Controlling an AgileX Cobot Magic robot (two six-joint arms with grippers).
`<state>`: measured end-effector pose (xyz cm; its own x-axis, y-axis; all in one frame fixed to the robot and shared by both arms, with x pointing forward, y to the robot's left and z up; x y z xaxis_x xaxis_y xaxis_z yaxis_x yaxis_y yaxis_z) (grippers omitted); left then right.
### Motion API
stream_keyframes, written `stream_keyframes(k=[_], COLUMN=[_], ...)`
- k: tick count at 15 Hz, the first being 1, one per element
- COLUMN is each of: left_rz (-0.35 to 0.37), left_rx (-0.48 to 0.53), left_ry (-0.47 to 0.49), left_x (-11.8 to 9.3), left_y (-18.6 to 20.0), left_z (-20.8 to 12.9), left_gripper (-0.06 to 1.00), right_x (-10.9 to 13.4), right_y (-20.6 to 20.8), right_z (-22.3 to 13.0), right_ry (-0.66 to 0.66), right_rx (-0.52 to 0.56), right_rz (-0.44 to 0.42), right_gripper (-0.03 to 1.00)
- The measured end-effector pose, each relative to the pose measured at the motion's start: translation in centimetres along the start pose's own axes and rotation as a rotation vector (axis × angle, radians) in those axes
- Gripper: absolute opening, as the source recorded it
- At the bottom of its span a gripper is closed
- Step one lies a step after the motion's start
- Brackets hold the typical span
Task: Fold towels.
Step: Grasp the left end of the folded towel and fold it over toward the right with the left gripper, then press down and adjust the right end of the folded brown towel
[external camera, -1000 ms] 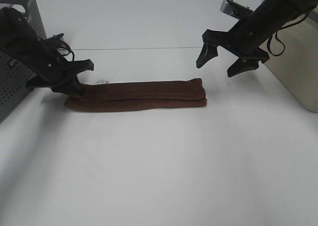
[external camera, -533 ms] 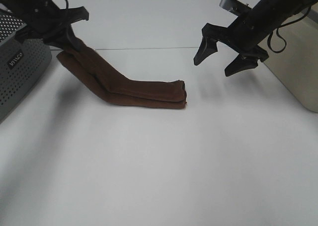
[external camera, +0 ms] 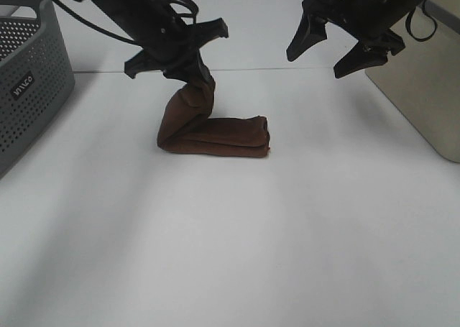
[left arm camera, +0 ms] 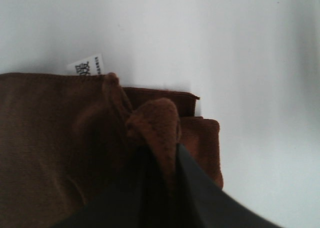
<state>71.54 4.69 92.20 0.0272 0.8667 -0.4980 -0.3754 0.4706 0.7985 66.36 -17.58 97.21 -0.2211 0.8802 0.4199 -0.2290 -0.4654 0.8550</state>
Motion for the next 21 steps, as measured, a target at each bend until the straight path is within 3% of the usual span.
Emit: stream_keyframes(k=[5,8,12,15,18,21], left_rz=[-0.128,-0.158,-0.068,0.024,0.082,0.128], left_rx=[-0.016,-0.032,-0.067,-0.078,-0.041,-0.030], left_ry=[0.052,0.046,-0.012,-0.017,-0.030,-0.056], left_x=[-4.4,-5.2,-1.1,2.5,3.9,4.6], left_y=[-3.0,-1.7,2.9,5.7,6.2,6.3], left_z=[-1.5,-0.1,4.2,6.0,5.9,5.8], left_gripper=[0.55,0.58,0.58,0.58,0.58,0.58], right_x=[0.1,0.3,2.4,6.2,8.4,7.7], right_y=[0.3,0.3,-1.0,-5.5,-9.3,-12.6], right_z=[-0.2,-0.4,-0.1,-0.7,-0.8,-0.2], right_ry=[0.009,0.004,-0.037,0.002,-0.016,-0.091], right_rx=[0.008,0.025,0.021,0.051,0.027,-0.003], right_rz=[-0.005,0.011,0.164,0.305,0.413,0.467], right_gripper=[0.85,0.85,0.85,0.85,0.85,0.85])
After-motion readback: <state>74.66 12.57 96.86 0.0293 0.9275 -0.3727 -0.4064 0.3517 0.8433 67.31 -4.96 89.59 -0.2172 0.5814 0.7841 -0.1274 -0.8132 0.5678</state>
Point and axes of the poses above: a point on each arm's last joint axis where the gripper is mounted, y pointing back along that axis away from the gripper, x along the wrist's bending axis when the last joint is at zero, z = x × y, the point moved 5 cm from there along -y, pointing out along that axis toward the gripper
